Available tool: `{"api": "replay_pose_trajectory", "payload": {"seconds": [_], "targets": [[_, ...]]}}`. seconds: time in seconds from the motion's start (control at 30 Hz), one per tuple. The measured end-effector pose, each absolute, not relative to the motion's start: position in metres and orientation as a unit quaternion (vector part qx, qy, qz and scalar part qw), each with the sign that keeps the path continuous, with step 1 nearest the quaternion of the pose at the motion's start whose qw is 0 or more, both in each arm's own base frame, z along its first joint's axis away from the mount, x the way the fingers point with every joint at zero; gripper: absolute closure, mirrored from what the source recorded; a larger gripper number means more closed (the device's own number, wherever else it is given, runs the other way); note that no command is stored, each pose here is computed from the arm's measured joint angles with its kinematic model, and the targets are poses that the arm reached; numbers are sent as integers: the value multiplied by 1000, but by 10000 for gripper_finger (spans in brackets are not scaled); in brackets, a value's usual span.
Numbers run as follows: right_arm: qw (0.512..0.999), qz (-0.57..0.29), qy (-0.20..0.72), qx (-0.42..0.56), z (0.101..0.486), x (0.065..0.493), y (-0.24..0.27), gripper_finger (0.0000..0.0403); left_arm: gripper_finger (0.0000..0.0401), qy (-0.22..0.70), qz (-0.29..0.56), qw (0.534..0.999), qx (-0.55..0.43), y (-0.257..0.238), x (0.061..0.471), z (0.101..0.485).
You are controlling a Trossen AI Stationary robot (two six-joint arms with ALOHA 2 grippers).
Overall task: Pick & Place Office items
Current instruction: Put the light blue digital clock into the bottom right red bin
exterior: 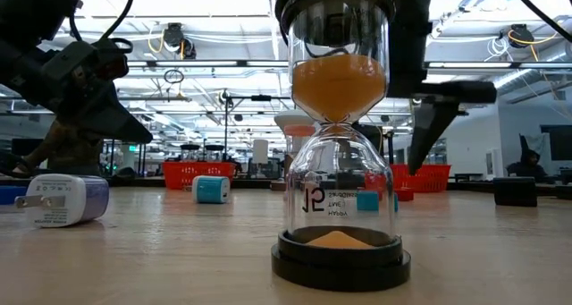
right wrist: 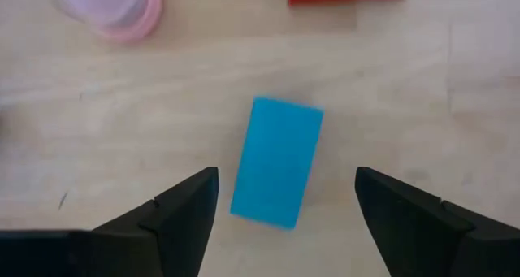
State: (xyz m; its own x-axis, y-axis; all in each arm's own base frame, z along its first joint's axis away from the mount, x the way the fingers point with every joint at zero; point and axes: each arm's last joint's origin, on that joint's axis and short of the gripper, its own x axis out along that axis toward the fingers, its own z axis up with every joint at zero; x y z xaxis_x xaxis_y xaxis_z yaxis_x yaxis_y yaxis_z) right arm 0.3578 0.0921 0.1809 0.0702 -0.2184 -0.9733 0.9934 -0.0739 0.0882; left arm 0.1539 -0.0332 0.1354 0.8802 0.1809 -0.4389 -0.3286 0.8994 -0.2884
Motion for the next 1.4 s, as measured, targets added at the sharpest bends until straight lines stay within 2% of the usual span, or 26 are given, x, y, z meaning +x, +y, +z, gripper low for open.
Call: {"api": "replay_pose_trajectory", "payload": {"seconds": [0.2,0.37,0.47,0.73,0.83,0.93,1.07,1.23,1.4], "targets": [[556,-521,389,517,163,361,90,130,395,204,136,953,-179,-33,154,136],[548,-530,395,513,151,354,89,138,393,204,137,953,-179,-33,154,136],[546,-537,403,501,150,351,89,159,391,204,137,953,-179,-33,154,136],[562,-528,420,479,150,350,88,252,391,203,138,953,-179,-33,154,136],[570,-520,427,472,152,349,89,257,397,202,141,953,-178,-33,154,136],[600,-481,431,472,165,350,93,257,397,201,142,952,-183,-33,154,136],[676,-398,428,449,186,353,101,250,391,187,129,952,-205,-33,156,139],[776,-276,410,393,215,359,107,248,396,140,47,956,-255,-29,168,158],[846,-207,338,357,249,364,100,247,354,82,31,954,-286,-14,186,195]]}}
